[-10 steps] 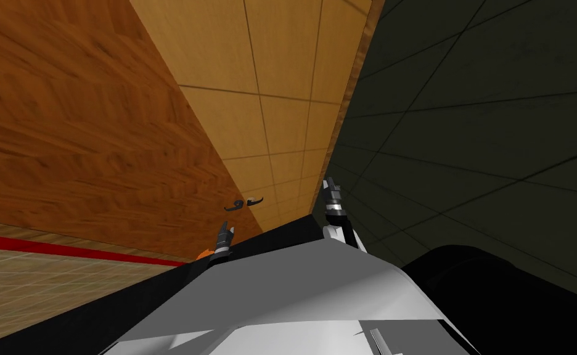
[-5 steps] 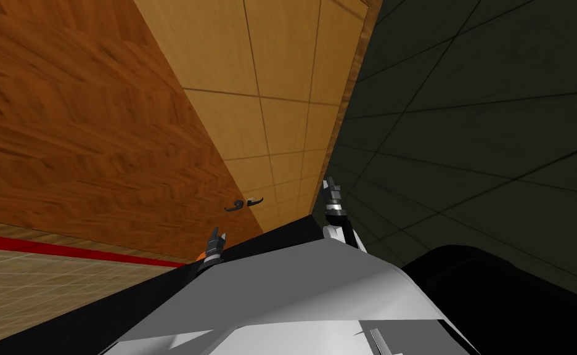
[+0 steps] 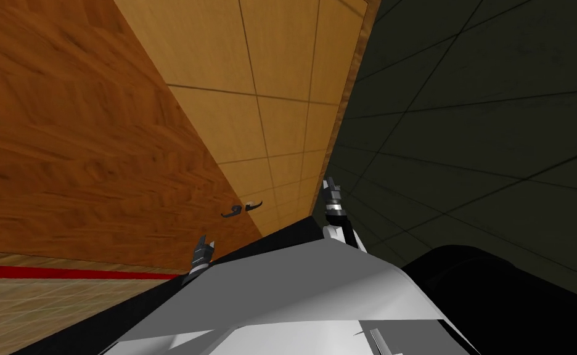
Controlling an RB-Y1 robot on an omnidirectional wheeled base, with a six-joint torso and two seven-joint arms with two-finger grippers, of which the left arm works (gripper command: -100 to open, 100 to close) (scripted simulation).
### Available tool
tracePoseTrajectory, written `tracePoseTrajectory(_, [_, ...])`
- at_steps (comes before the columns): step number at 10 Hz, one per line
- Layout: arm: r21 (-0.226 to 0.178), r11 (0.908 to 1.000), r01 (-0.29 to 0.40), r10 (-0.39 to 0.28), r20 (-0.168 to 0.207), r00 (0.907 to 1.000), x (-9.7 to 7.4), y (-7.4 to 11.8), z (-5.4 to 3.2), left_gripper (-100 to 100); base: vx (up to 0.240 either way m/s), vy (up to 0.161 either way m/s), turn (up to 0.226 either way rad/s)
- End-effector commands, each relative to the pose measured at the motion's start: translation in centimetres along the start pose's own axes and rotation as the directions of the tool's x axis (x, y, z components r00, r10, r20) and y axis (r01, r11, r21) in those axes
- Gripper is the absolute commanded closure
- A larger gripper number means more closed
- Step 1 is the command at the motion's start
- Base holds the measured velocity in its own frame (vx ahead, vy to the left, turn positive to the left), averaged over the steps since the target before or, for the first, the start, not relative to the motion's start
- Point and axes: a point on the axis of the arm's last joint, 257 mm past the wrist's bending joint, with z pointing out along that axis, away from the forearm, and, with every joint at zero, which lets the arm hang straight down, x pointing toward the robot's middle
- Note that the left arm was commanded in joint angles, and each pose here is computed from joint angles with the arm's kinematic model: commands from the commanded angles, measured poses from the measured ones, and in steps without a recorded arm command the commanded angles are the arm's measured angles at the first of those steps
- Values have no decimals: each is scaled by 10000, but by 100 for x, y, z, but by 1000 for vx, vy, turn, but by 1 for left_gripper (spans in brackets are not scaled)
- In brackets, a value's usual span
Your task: Pull the door open
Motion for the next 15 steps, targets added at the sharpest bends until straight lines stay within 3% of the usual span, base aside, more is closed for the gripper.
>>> tracePoseTrajectory(1, [89, 9999, 69, -70, 59, 10000, -13, -39, 34, -100, 171, 111, -124])
tracePoseTrajectory(4, [485, 9978, 449, -423, -532, 9977, 421, -155, 210, -100, 214, 32, -194])
tracePoseTrajectory(5, [398, 9985, 370, -355, -396, 9986, 334, -126, 166, -100, 95, -22, -32])
tracePoseTrajectory(6, [398, 9985, 370, -355, -396, 9986, 334, -126, 166, 100, -9, 6, 31])
tracePoseTrajectory(11, [398, 9985, 370, -355, -396, 9986, 334, -126, 166, 100, -19, 2, -4])
tracePoseTrajectory(12, [254, 9994, 231, -225, -251, 9994, 157, -77, 72, 100, -114, 7, -29])
tracePoseTrajectory(15, [272, 9994, 192, -178, -475, 9987, 121, -80, -3, 100, -206, -13, -82])
